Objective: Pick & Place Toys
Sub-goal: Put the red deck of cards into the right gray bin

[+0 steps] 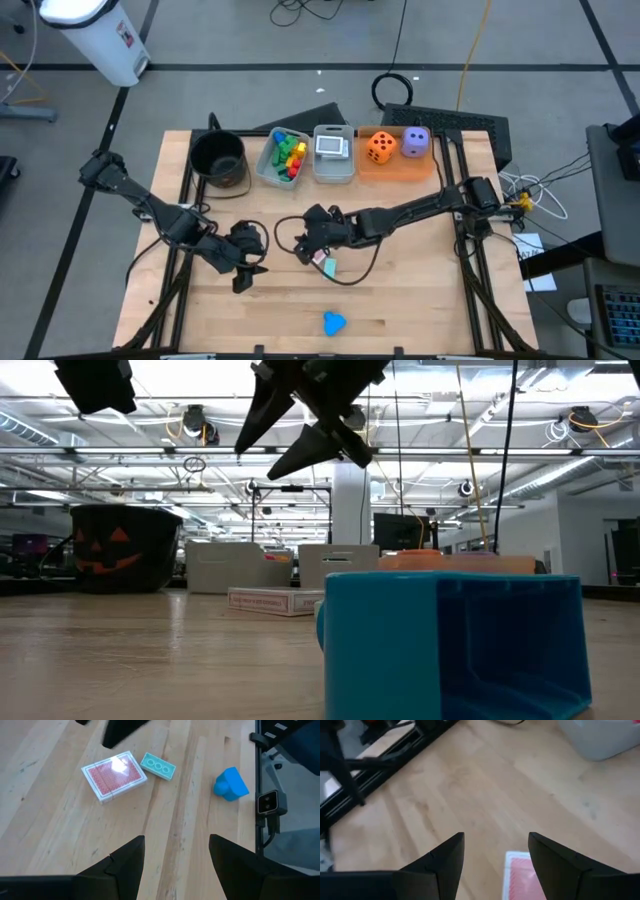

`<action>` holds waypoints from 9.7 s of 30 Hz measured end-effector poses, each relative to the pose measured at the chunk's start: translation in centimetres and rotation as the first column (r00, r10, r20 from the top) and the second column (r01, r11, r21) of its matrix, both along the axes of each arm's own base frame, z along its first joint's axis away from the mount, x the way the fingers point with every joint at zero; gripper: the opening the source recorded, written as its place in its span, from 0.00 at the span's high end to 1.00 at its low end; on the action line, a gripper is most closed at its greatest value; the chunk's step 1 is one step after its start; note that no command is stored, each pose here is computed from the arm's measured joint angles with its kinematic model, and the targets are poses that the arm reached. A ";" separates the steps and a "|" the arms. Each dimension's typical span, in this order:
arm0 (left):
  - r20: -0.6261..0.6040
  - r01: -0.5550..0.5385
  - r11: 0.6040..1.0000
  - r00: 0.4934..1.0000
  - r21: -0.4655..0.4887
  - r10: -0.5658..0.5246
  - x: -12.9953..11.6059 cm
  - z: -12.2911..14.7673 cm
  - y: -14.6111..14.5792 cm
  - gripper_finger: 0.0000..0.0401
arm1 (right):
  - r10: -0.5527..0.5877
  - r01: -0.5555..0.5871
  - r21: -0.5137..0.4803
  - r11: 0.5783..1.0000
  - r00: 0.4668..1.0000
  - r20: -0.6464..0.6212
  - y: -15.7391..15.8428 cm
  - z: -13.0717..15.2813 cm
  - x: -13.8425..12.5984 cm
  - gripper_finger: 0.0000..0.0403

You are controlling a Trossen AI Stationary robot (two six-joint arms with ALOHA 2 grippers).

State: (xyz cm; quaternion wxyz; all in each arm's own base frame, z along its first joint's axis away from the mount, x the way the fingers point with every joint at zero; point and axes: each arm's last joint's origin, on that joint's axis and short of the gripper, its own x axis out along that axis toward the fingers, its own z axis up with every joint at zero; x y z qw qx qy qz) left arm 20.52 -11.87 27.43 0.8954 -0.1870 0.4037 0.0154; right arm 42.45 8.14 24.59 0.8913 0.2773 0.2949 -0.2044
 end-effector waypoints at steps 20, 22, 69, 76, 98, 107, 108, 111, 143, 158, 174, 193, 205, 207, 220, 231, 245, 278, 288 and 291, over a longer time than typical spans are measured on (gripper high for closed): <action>-0.007 0.014 1.000 1.000 -0.012 -0.014 0.0 0.0 -0.1 0.43 | 0.100 -0.089 0.114 0.989 0.991 -0.089 0.3 -0.6 -0.5 0.03; -0.007 0.014 1.000 1.000 -0.012 -0.015 0.0 0.0 -0.1 0.43 | 0.108 -0.098 0.106 0.989 0.990 -0.093 0.4 -0.6 -0.5 0.03; 0.017 0.012 0.999 1.000 0.046 -0.013 0.0 0.0 0.1 0.43 | 0.107 -0.111 -0.015 0.994 0.983 -0.152 0.3 -5.2 -2.0 0.02; 0.041 0.001 0.997 0.999 0.073 -0.004 0.6 0.2 0.8 0.43 | 0.111 -0.114 -0.016 0.993 0.985 -0.136 0.2 -5.6 -2.3 0.02; 0.196 0.057 0.995 0.978 0.082 -0.072 9.4 -2.8 6.0 0.43 | 0.195 -0.203 -0.321 0.925 0.979 -0.059 0.4 7.6 -13.0 0.02; 0.210 -0.144 0.974 0.961 -0.174 0.180 11.3 -3.8 7.2 0.43 | 0.134 -0.098 -0.198 0.975 0.974 0.181 -1.4 4.3 -18.2 0.02; 0.222 -0.172 0.959 0.950 -0.225 0.222 11.4 -3.5 7.3 0.43 | 0.127 -0.089 -0.181 0.979 0.968 0.214 -1.5 4.0 -18.7 0.02; 0.250 -0.216 0.921 0.920 -0.323 0.303 11.8 -3.0 7.8 0.43 | 0.106 -0.067 -0.144 0.987 0.953 0.283 -2.1 3.2 -20.3 0.02; 0.494 0.163 0.976 0.843 0.146 -0.214 12.4 -1.5 8.0 0.01 | 0.144 -0.129 -0.070 0.989 0.944 0.296 -2.9 2.5 -23.4 0.02; 0.180 0.416 0.809 0.834 0.416 -0.522 12.8 -5.1 7.6 0.01 | 0.133 -0.122 -0.055 0.991 0.947 0.292 -2.9 2.5 -23.5 0.02; -0.252 0.650 0.693 0.760 0.312 -0.599 16.9 -10.1 8.0 0.01 | 0.127 -0.123 -0.032 0.992 0.962 0.243 -2.9 1.9 -23.5 0.02; -0.378 0.778 0.500 0.624 0.380 -0.683 17.4 -13.5 7.8 0.01 | 0.117 -0.121 0.002 0.993 0.965 0.236 -2.7 1.8 -23.6 0.02; -0.350 0.681 0.645 0.732 0.346 -0.585 17.7 -13.7 7.7 0.01 | 0.125 -0.127 -0.004 0.992 0.967 0.221 -2.6 1.6 -23.7 0.02; -0.350 0.679 0.647 0.733 0.346 -0.583 17.7 -13.7 7.7 0.01 | 0.125 -0.127 -0.005 0.992 0.967 0.221 -2.6 1.6 -23.7 0.02; -0.342 0.645 0.709 0.759 0.284 -0.554 17.5 -13.8 7.8 0.01 | 0.119 -0.121 -0.004 0.993 0.973 0.196 -2.7 1.4 -23.9 0.02; -0.383 0.673 0.705 0.726 0.225 -0.571 16.9 -14.0 8.0 0.07 | 0.116 -0.118 -0.005 0.993 0.973 0.197 -2.7 1.4 -23.8 0.02; -0.385 0.621 0.757 0.762 0.204 -0.521 16.5 -13.3 8.0 0.15 | 0.108 -0.110 0.000 0.994 0.973 0.203 -2.7 1.5 -23.8 0.02; -0.011 0.170 0.816 0.980 0.552 -0.197 13.4 2.8 9.8 0.14 | -0.269 0.040 0.424 0.905 0.827 0.494 -4.4 1.1 -17.1 0.02; 0.010 0.170 0.790 0.976 0.589 -0.218 13.7 4.2 10.0 0.23 | -0.295 -0.012 0.452 0.892 0.742 0.602 -4.7 0.4 -14.6 0.02; 0.010 0.173 0.792 0.975 0.585 -0.220 13.9 3.9 10.0 0.19 | -0.312 -0.005 0.475 0.880 0.748 0.586 -4.6 -0.1 -14.2 0.02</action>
